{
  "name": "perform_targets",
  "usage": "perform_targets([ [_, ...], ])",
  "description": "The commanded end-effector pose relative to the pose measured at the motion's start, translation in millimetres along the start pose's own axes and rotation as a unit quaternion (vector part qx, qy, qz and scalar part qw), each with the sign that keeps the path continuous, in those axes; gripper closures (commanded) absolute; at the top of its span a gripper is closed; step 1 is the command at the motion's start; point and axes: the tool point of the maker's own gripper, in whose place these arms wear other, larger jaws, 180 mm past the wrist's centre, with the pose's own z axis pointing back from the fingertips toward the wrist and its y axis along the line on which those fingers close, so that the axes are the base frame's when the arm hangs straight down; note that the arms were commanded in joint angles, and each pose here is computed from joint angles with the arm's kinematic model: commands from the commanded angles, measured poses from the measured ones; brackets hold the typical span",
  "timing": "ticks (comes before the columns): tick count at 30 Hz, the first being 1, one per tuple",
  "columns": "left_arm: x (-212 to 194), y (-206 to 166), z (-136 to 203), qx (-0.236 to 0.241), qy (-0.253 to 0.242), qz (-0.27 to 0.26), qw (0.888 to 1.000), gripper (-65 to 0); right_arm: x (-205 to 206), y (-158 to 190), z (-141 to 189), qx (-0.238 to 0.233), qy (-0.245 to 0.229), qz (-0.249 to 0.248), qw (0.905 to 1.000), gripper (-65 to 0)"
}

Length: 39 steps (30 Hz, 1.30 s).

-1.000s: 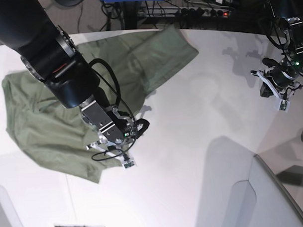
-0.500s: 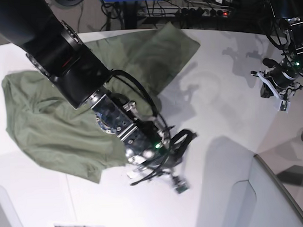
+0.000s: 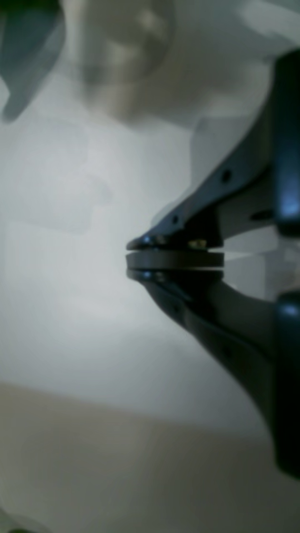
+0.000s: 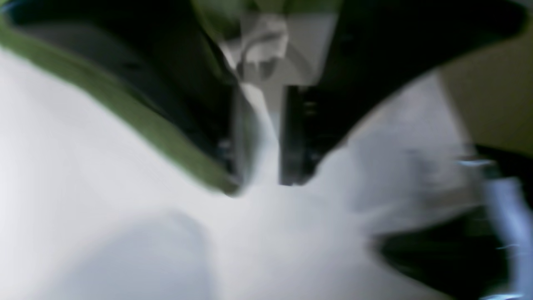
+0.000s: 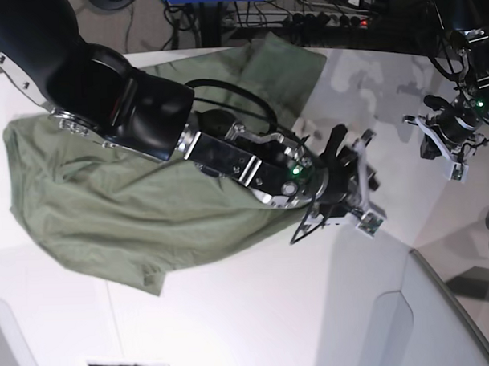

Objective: Layout the t-shirt on the table in an organized manner, then fold the t-shirt properly
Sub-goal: 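Grasp the shirt edges with both grippers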

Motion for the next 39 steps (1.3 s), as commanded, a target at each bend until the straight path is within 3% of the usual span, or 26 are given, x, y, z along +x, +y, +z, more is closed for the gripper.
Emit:
perform_targets([
  [1, 19.2, 13.2, 5.1, 0.013, -0.025, -0.008, 1.000, 0.0, 32.8, -3.9, 2.7, -0.004, -0.044, 0.011, 0.9989, -26.9],
  [3, 19.9, 13.6, 5.4, 0.014, -0.026, -0.007, 1.000, 0.0, 32.3, -5.3, 3.0, -0.006, -0.040, 0.013, 0.9991, -34.4],
  [5, 26.1, 13.2, 7.0, 0.014, -0.034, -0.011, 0.999, 0.0, 35.2, -14.7, 6.3, -0.015, -0.038, 0.005, 0.9992, -35.1],
  [7, 32.3, 11.4, 9.4, 0.014, -0.042, -0.017, 0.999, 0.0, 31.5, -52.7, 19.1, -0.050, -0.036, -0.022, 0.9978, -33.6],
  [10, 46.9, -3.1, 11.5, 0.004, -0.063, -0.028, 0.998, 0.0, 9.2, -121.3, 48.0, -0.116, -0.020, -0.093, 0.9887, -25.4],
  [12, 56.3, -25.2, 7.7, -0.015, -0.077, -0.031, 0.996, 0.0, -16.9, -164.1, 72.9, -0.158, 0.007, -0.154, 0.9753, -15.9],
  [14, 63.5, -47.7, 4.1, -0.035, -0.084, -0.042, 0.995, 0.0, -47.9, -197.7, 99.3, -0.193, 0.036, -0.218, 0.9559, -2.9],
  [15, 66.1, -64.1, 0.4, -0.052, -0.087, -0.048, 0.994, 0.0, -64.3, -211.7, 111.9, -0.209, 0.049, -0.246, 0.9452, 0.0],
  [17, 66.1, -90.7, -5.5, -0.080, -0.085, -0.058, 0.991, 0.0, -90.2, -230.1, 130.2, -0.231, 0.070, -0.279, 0.9294, -0.6],
  [24, 95.2, -166.5, -18.7, -0.149, -0.119, -0.043, 0.981, 0.0, -153.4, -243.0, 161.4, -0.265, 0.120, -0.297, 0.9094, -0.9],
  [28, 110.6, -179.3, -28.7, -0.160, -0.129, -0.022, 0.978, 0.0, -179.9, -243.3, 175.7, -0.276, 0.141, -0.302, 0.9016, -0.9],
  [31, 118.1, -176.1, -40.3, -0.159, -0.125, -0.012, 0.979, 0.0, -191.7, -236.7, 176.5, -0.274, 0.150, -0.308, 0.8987, -0.9],
  [36, 109.0, -132.5, -53.5, -0.093, -0.101, 0.009, 0.990, 0.0, -199.1, -231.5, 176.2, -0.272, 0.156, -0.311, 0.8971, -0.9],
  [39, 95.2, -119.8, -62.7, -0.086, -0.076, 0.014, 0.993, 0.0, -198.7, -230.8, 175.6, -0.271, 0.156, -0.310, 0.8978, -0.9],
])
